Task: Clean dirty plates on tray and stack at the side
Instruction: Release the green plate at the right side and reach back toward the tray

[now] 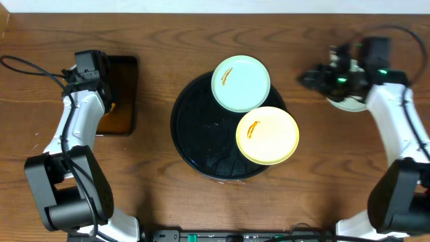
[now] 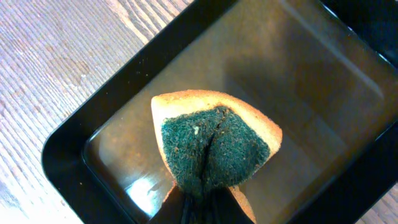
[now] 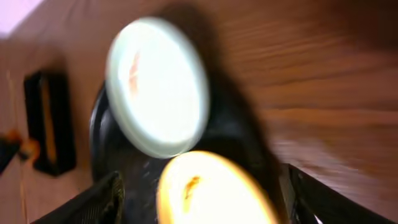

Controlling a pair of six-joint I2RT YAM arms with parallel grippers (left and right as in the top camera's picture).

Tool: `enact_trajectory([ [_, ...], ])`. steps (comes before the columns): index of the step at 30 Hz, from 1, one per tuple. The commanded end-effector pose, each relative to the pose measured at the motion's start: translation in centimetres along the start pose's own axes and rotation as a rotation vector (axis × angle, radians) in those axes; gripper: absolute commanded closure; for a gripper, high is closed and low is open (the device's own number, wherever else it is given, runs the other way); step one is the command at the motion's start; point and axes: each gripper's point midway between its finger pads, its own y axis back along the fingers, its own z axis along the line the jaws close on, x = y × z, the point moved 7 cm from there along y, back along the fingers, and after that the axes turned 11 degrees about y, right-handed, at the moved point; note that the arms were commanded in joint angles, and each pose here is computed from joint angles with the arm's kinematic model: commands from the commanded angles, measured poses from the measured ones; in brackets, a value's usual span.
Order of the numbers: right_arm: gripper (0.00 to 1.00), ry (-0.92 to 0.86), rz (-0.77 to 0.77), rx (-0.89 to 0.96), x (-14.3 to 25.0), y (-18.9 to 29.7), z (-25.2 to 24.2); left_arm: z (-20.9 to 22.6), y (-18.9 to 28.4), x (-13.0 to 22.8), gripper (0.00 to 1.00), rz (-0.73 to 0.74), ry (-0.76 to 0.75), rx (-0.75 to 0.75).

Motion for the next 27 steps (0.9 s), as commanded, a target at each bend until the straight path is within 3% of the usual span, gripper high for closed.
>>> enact_trajectory([
  [1, 0.18, 0.033, -0.013, 0.026, -0.3, -1.8, 4.7, 0.2, -0.4, 1.3, 0.92, 0.087, 0.005, 0.013],
  [3, 0.13, 0.080, -0.071, -0.006, -1.0, -2.8, 7.1, -0.3, -0.4, 1.1, 0.92, 0.082, 0.129, 0.040],
  [5, 0.02, 0.278, -0.129, -0.018, -1.4, -3.5, 9.7, -1.0, -0.3, 0.4, 0.92, 0.055, 0.251, 0.088],
  [8, 0.01, 0.511, -0.117, 0.043, -0.5, -4.5, 11.1, -1.2, -0.3, 0.1, 0.92, 0.037, 0.237, 0.097],
  [9, 0.01, 0.515, -0.115, 0.073, -0.3, -4.7, 11.0, -1.2, -0.4, 0.1, 0.92, 0.038, 0.236, 0.096],
  [10, 0.03, 0.452, -0.119, 0.114, -0.2, -5.0, 10.7, -1.2, -0.4, 0.1, 0.92, 0.038, 0.237, 0.096],
  [12, 0.36, 0.204, -0.134, 0.188, -0.2, -5.5, 9.5, -1.2, -0.4, 0.2, 0.92, 0.042, 0.233, 0.093],
  [13, 0.30, 0.179, -0.131, 0.188, -0.2, -5.7, 9.4, -1.1, -0.4, 0.3, 0.92, 0.045, 0.217, 0.089],
  [14, 0.18, 0.142, -0.120, 0.191, 0.0, -6.2, 9.2, -1.1, -0.4, 0.4, 0.92, 0.054, 0.174, 0.093],
  [17, 0.27, 0.034, -0.106, 0.248, 0.6, -6.9, 8.3, -1.8, -0.2, 1.1, 0.92, 0.115, 0.050, 0.168],
  [23, 0.30, -0.067, -0.093, 0.429, 1.0, -8.3, 4.7, -4.1, 0.9, 2.8, 0.93, 0.264, -0.143, 0.423],
  [25, 0.29, -0.070, -0.065, 0.423, 1.4, -9.4, 4.3, -4.9, 1.9, 3.1, 0.93, 0.279, -0.202, 0.507],
  [27, 0.21, -0.067, -0.034, 0.400, 1.9, -10.4, 4.5, -5.5, 3.4, 3.2, 0.93, 0.267, -0.233, 0.558],
])
